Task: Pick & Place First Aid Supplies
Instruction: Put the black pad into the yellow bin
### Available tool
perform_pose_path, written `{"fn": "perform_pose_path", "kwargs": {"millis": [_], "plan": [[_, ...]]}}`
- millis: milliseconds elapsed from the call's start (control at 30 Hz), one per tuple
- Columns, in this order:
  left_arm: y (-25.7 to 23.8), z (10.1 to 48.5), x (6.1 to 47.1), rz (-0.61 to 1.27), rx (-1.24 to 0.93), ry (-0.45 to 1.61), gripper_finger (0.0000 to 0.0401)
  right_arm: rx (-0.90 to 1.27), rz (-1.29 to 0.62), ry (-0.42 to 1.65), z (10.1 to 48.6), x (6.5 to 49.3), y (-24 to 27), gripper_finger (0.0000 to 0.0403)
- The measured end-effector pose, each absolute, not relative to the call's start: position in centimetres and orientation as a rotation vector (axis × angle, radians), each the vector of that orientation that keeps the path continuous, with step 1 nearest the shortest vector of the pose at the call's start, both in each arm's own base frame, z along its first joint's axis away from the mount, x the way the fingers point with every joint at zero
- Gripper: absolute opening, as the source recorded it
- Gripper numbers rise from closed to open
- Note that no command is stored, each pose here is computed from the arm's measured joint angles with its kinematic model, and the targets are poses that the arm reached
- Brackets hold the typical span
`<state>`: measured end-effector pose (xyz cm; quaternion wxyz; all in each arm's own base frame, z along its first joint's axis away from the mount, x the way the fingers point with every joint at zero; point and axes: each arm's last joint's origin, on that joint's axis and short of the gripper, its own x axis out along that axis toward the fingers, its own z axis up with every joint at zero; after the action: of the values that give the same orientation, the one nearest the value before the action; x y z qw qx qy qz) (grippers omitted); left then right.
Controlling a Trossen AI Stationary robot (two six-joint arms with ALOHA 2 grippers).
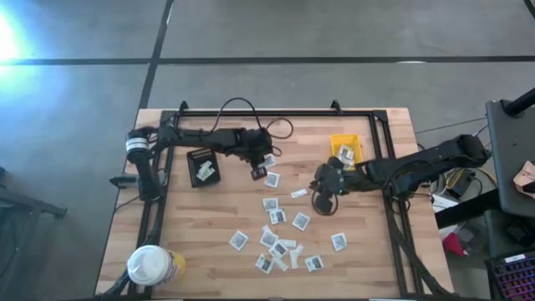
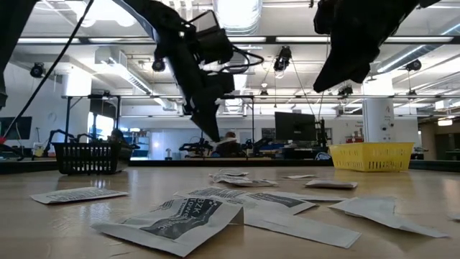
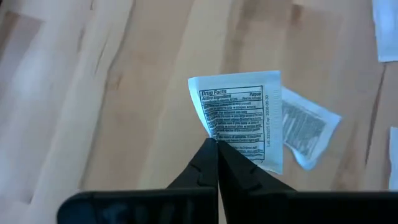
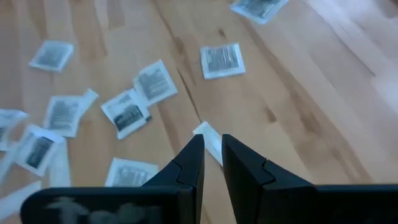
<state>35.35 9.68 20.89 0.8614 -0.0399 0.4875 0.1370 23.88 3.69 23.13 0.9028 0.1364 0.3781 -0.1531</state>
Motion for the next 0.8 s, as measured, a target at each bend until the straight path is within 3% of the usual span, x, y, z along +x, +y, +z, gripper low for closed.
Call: {"fn": "perform_pose_path", "kwargs": {"millis": [467,800], "plan": [[4.4,22.1,36.9,0.207,-0.027,0.871,0.0,0.189,-0.22,0.851,19.3,25.9,8.0,0.0052],[2.1,22.7,37.7,0.263,0.028,0.784,0.0,0.081,-0.228,0.771,19.5,25.2,10.5,0.0052]]}}
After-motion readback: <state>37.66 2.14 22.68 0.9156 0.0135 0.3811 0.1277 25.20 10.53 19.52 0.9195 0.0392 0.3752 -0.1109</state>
